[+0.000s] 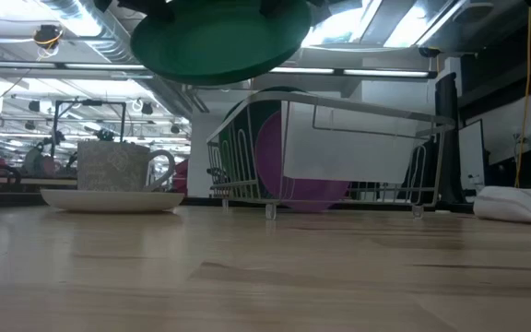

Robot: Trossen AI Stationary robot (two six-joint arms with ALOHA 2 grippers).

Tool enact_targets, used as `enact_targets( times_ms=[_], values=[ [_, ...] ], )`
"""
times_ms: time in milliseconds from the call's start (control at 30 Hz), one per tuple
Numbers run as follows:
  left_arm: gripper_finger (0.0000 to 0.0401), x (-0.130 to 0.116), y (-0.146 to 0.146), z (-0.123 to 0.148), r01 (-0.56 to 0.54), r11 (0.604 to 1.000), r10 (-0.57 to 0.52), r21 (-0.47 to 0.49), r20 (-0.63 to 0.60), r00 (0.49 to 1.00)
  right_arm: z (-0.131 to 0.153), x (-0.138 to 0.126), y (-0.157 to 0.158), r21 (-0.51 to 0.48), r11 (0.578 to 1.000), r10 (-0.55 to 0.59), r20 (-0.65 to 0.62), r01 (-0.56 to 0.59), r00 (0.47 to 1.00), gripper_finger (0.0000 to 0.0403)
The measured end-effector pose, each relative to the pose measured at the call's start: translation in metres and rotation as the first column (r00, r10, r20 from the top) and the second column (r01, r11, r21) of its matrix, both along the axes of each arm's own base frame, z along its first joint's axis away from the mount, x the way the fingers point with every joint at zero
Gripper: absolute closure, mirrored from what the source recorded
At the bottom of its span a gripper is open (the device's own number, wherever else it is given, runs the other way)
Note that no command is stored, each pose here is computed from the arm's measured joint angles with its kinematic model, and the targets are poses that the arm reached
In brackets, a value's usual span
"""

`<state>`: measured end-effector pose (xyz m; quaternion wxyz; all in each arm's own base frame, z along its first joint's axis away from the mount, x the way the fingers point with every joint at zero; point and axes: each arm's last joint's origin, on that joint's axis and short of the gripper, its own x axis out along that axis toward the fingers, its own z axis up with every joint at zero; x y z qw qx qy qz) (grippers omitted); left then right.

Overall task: Sort dishes
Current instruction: Put the dark green plate into the dish rack

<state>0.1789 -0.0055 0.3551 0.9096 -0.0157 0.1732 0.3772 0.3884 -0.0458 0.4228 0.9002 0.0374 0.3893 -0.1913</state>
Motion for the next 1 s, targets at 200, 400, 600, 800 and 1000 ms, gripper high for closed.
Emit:
enact_targets(
  times_ms=[200, 400, 600, 800, 1000],
  values=[
    [0.0384, 0.000, 0.000, 0.000, 0.009, 1.000, -0.009, 0.003, -0.004, 1.000, 0.002, 0.002, -0.002, -0.081, 0.996, 0.038, 0.000, -0.038, 0.999, 0.0382],
    [0.0346, 0.000, 0.000, 0.000, 0.038, 0.998, -0.036, 0.040, -0.045, 0.998, 0.003, 0.001, -0.004, -0.235, 0.972, -0.005, -0.045, -0.006, 0.999, 0.0369],
    [0.0298, 0.001, 0.003, 0.002, 0.051, 0.992, -0.039, 0.114, -0.105, 0.994, 0.006, 0.000, -0.009, -0.400, 0.916, -0.066, -0.098, 0.021, 0.993, 0.0385],
    [0.0254, 0.000, 0.011, 0.007, 0.050, 0.978, -0.017, 0.203, -0.157, 0.987, 0.008, -0.001, -0.013, -0.537, 0.843, -0.126, -0.150, 0.026, 0.981, 0.0382],
    [0.0236, -0.011, 0.018, 0.014, 0.016, 0.964, 0.030, 0.264, -0.171, 0.985, 0.011, 0.000, -0.015, -0.597, 0.802, -0.125, -0.177, -0.006, 0.976, 0.0385]
  ],
)
